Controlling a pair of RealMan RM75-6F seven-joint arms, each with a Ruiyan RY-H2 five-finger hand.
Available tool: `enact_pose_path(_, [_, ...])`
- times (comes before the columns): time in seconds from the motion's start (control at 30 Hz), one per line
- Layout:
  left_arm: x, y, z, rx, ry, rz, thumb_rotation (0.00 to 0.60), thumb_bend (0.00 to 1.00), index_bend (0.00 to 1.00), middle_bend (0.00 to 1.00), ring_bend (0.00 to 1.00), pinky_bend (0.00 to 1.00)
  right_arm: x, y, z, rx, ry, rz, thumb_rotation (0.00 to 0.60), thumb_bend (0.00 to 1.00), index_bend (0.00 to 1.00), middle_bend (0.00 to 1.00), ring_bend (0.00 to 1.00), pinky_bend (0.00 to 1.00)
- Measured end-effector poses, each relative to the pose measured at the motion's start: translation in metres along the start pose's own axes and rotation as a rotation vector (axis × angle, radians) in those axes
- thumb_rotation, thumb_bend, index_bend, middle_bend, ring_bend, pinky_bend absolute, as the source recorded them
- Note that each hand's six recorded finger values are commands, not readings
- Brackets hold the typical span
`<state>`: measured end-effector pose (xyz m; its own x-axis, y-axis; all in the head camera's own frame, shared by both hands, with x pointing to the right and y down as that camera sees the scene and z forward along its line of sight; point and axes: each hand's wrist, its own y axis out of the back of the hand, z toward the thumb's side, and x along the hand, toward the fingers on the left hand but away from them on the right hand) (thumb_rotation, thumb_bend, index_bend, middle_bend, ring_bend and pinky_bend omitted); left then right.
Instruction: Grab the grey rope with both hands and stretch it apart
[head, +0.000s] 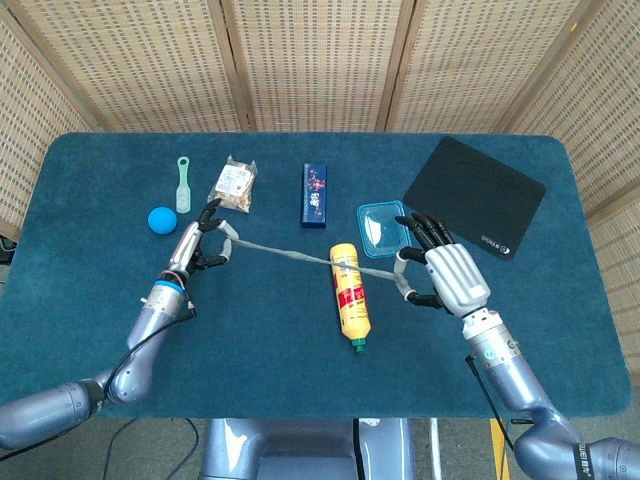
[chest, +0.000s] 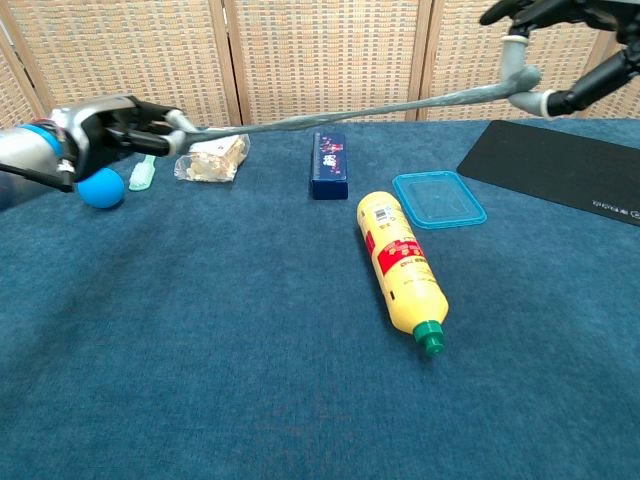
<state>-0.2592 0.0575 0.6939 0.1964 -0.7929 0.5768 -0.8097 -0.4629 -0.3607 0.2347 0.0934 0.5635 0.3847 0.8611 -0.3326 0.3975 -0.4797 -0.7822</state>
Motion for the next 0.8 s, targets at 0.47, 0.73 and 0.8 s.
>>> enact_pose_path(0.47, [-0.014, 0.134, -0.043, 0.089, 0.083, 0.219, 0.600, 0.60, 0.79, 0.00, 0.00, 0.00, 0.026, 0.026, -0.072, 0.100, -0.132, -0.058, 0.600, 0.76, 0.89, 0.19, 0.00, 0.00])
enact_pose_path(0.73, [-0.027, 0.186, -0.044, 0.126, 0.098, 0.286, 0.600, 0.59, 0.79, 0.00, 0.00, 0.00, 0.062, 0.039, -0.123, 0.118, -0.228, -0.071, 0.600, 0.76, 0.89, 0.19, 0.00, 0.00])
enact_pose_path(0.8, [-0.030, 0.195, -0.043, 0.124, 0.101, 0.297, 0.600, 0.59, 0.79, 0.00, 0.00, 0.00, 0.075, 0.045, -0.139, 0.120, -0.258, -0.080, 0.600, 0.76, 0.89, 0.19, 0.00, 0.00])
